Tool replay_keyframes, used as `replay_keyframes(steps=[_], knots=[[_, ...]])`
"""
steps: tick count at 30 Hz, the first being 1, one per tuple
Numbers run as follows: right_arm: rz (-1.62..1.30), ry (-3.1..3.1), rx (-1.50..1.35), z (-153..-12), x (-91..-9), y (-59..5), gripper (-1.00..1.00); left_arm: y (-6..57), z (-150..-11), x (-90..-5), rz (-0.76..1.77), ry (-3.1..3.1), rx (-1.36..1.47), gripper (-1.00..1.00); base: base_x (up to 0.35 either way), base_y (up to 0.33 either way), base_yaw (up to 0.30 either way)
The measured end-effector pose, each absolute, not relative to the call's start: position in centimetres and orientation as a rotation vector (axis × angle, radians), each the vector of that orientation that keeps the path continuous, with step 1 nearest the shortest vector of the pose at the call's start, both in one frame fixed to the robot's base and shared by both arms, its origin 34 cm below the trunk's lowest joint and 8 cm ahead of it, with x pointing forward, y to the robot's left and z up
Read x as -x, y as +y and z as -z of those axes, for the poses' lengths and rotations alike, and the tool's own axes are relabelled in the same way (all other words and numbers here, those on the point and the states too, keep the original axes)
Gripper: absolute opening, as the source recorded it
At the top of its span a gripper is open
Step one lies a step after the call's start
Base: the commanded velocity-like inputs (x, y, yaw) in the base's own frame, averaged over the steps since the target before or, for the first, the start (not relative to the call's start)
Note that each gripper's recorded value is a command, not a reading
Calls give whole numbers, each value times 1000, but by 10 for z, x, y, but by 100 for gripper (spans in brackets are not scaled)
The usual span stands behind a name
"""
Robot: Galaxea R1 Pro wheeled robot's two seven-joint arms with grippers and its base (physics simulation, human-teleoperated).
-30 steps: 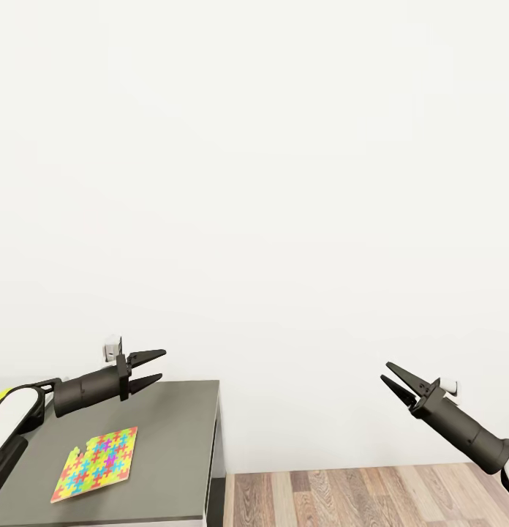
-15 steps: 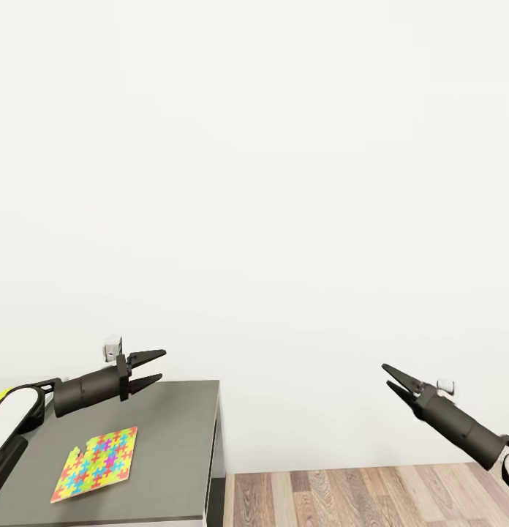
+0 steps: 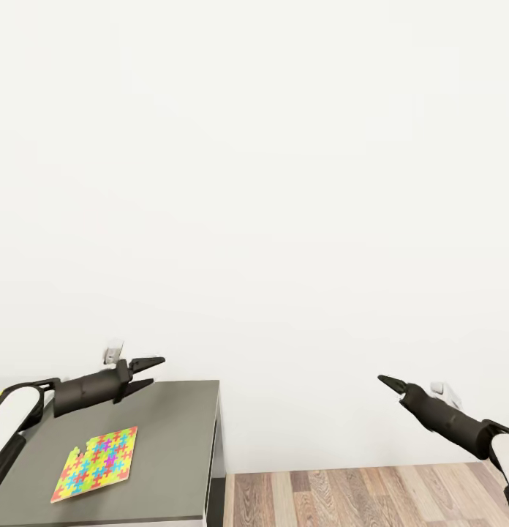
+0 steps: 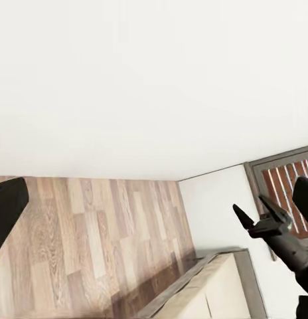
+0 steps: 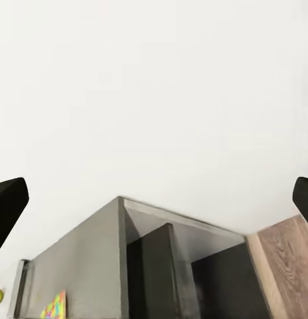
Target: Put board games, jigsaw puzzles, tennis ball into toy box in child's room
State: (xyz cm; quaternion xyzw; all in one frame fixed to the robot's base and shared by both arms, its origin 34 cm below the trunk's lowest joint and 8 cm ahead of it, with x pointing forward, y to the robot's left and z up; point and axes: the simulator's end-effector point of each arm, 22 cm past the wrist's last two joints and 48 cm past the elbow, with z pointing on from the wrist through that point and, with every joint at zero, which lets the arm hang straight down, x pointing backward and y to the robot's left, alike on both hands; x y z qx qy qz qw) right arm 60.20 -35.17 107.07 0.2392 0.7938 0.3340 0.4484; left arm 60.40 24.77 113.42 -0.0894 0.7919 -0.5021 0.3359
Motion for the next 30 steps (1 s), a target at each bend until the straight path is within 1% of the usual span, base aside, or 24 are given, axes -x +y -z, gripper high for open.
replay_keyframes(steps=[4,8,12,23,26,30], knots=[[-733,2049,-585,-1059,-608,-347,100,256,-1122,-607,1216,2108,220,100,0,0,0],[-667,2194,-489,-1046,-613,-314,100,269,-1107,-611,1091,2160,209,100,0,0,0],[-644,2276,-418,-1042,-613,-293,100,285,-1094,-615,973,2203,215,100,0,0,0],[-629,2313,-357,-1040,-613,-274,100,327,-1060,-620,689,2307,295,100,0,0,2],[-627,2312,-356,-1040,-614,-274,100,333,-1056,-620,654,2319,309,100,0,0,89],[-625,2314,-356,-1039,-614,-274,100,335,-1054,-620,636,2326,316,100,0,0,196]])
